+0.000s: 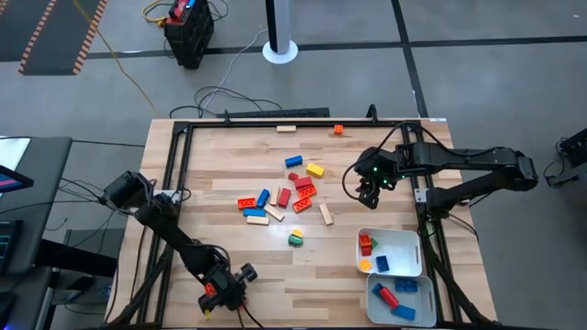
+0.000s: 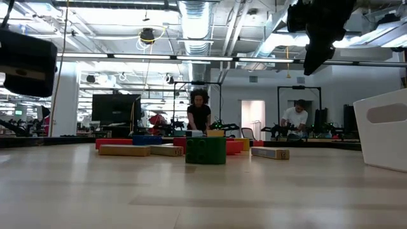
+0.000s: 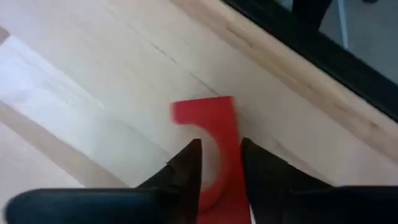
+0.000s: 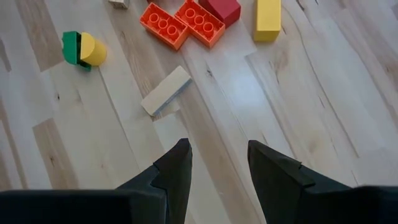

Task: Sort blocks by size
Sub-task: Put the big red block into the gray bin

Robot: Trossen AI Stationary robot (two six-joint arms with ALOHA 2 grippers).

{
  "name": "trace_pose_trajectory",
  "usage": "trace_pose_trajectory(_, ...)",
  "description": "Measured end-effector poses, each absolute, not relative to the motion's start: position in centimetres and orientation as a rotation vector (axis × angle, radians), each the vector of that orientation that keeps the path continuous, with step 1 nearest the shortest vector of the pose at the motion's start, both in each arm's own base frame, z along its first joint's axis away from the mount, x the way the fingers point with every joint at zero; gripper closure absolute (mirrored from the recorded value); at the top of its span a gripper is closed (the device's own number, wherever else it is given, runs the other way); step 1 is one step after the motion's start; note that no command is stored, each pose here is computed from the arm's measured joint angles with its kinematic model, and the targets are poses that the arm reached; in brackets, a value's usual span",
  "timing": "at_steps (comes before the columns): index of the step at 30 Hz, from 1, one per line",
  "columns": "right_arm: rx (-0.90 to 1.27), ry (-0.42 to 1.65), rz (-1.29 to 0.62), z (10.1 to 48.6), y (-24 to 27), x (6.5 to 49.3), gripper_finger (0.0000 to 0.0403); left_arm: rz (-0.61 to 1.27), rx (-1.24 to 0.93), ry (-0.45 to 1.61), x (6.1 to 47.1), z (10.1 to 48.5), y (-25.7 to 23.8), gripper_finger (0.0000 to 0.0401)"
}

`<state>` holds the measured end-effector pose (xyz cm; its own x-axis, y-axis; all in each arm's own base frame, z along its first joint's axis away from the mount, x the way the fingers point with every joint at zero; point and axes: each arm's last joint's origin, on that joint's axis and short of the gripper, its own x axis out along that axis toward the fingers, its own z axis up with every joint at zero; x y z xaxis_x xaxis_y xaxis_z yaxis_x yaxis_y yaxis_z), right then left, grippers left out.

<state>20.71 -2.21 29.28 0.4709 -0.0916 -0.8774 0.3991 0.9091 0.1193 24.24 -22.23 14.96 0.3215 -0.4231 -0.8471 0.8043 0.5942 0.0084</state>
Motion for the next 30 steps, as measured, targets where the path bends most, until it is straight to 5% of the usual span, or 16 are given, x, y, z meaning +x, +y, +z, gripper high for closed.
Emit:
trace_pose_trajectory(8,0.330,1.041,-0.308,29.3,-2.2,20.7,0.0218,-0.801,0.490,0.995,24.4,14.8,-21.2,0.0369)
trace_pose_trajectory(17,0.352,1.036,-0.321,29.5,-2.2,20.4,0.0218,-0.595,0.418,1.111,25.2,16.3,-17.0,0.0375)
trace_pose_trajectory(30,0.365,0.848,-0.275,31.1,-1.4,20.7,0.0213,-0.196,0.328,0.906,26.6,24.2,-4.3,0.0375)
